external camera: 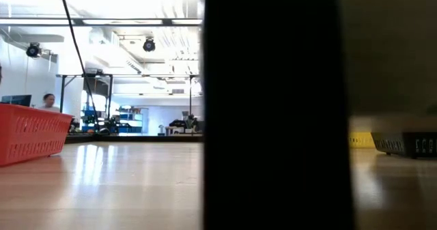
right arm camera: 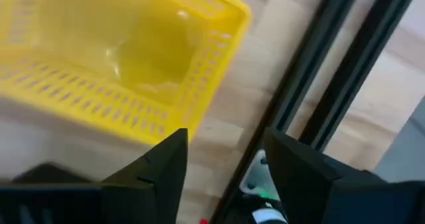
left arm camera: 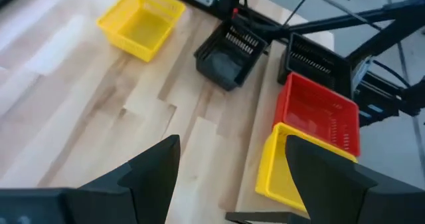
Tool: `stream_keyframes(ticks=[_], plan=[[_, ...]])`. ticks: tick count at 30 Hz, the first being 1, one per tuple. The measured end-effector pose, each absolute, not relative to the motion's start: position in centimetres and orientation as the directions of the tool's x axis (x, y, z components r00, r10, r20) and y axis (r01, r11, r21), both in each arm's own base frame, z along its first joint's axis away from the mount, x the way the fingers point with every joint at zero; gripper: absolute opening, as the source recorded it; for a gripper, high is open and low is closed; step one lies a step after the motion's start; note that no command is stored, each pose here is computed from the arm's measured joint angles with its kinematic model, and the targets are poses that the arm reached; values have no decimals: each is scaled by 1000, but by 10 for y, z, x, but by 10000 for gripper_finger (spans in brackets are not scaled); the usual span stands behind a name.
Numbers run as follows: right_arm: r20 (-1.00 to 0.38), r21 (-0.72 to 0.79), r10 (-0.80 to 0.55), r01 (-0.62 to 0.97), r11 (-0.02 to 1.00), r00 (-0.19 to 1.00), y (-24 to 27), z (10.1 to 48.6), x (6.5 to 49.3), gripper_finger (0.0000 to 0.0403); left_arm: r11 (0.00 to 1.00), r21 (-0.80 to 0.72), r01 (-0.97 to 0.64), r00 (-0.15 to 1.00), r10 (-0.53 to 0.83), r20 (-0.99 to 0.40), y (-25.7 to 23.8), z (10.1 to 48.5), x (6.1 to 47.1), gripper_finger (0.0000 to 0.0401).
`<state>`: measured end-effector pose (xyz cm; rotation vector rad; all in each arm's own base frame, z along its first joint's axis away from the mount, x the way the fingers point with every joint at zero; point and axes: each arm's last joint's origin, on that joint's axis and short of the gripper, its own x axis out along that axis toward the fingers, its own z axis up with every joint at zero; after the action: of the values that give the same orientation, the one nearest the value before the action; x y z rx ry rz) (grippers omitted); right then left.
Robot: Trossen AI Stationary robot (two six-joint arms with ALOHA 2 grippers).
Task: Stack baskets on shelf by color
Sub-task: Stack the yellow bin on top of the yellow bins on the shelf
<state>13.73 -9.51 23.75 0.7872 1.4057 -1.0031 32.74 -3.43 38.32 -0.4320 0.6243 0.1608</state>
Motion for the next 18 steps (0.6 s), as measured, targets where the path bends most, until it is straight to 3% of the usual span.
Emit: stream_keyframes(ticks=[10, 18], plan=[[-995, -20, -103, 951, 309, 12, -104, 197, 136, 186, 886, -332, -323, 780, 50, -623, -47, 369, 317, 258], [-987, 16, -149, 944, 330, 68, -106, 180, 138, 111, 882, -337, -329, 773, 46, -633, -49, 365, 316, 258]])
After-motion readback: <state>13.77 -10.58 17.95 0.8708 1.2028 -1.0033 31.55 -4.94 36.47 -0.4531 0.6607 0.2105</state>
